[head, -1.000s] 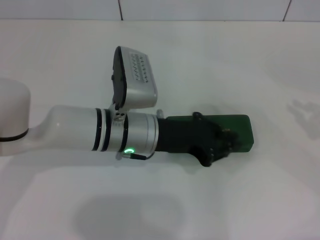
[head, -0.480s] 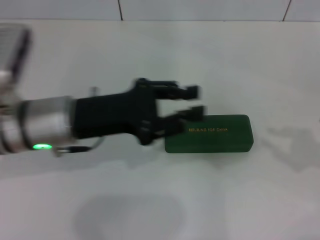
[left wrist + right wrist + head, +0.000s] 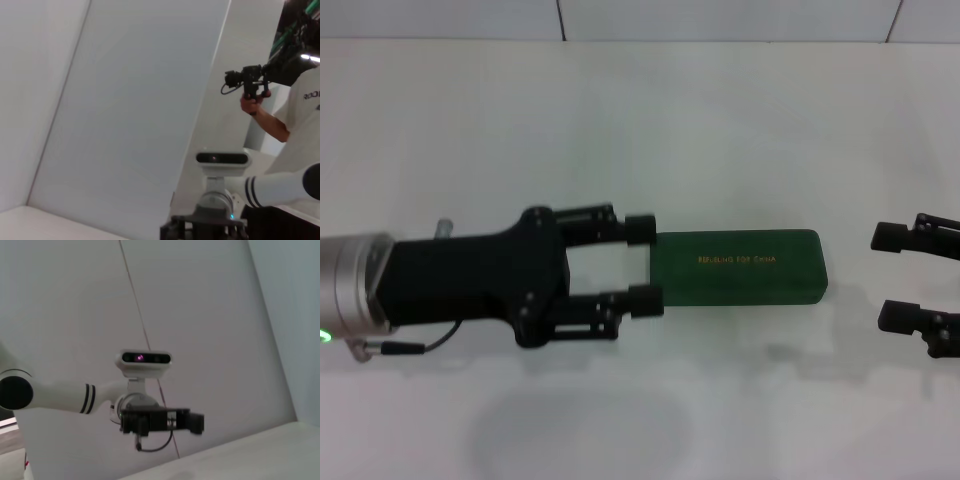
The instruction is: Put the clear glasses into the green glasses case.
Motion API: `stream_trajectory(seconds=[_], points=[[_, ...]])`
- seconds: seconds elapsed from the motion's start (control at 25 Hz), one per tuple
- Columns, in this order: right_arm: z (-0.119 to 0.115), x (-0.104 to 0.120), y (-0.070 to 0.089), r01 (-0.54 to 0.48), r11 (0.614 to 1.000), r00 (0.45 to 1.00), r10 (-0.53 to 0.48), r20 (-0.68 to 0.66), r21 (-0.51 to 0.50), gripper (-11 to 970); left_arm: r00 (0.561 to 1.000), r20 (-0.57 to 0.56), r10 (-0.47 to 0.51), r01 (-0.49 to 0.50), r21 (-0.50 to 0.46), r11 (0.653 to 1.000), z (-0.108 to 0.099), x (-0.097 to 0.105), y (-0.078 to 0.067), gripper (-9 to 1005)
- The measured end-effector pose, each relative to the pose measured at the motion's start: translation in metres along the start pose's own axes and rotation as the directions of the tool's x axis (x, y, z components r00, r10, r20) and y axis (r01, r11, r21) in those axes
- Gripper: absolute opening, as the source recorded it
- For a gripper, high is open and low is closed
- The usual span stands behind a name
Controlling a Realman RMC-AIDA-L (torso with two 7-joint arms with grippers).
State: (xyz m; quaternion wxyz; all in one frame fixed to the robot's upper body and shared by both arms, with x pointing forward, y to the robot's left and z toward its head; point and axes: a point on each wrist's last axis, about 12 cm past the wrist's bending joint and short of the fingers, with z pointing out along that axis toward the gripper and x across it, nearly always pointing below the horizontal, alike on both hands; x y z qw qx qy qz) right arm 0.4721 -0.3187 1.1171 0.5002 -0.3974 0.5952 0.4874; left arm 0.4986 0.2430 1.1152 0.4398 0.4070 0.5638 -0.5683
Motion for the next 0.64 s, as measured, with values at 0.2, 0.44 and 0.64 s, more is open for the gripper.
stream_trajectory(seconds=[0.2,0.44,0.64], points=[[0.008,-0.002,-0.003,0.020,0.999,1.000,-0.020,0.012,-0.029,704,0.999,-0.045,-0.014,0.015,0.013,1.000,-0.005,0.012,-0.006,712],[0.027,-0.003,-0.008,0.048,0.994,0.999,-0.049,-0.002,-0.102,853,0.998,-0.065,-0.003,0.003,-0.005,1.000,-0.012,0.018,-0.010,708],[0.044,-0.001,-0.013,0.060,0.987,0.998,-0.063,-0.016,-0.151,877,0.997,-0.072,0.021,-0.022,-0.014,1.000,-0.017,0.017,-0.009,708]])
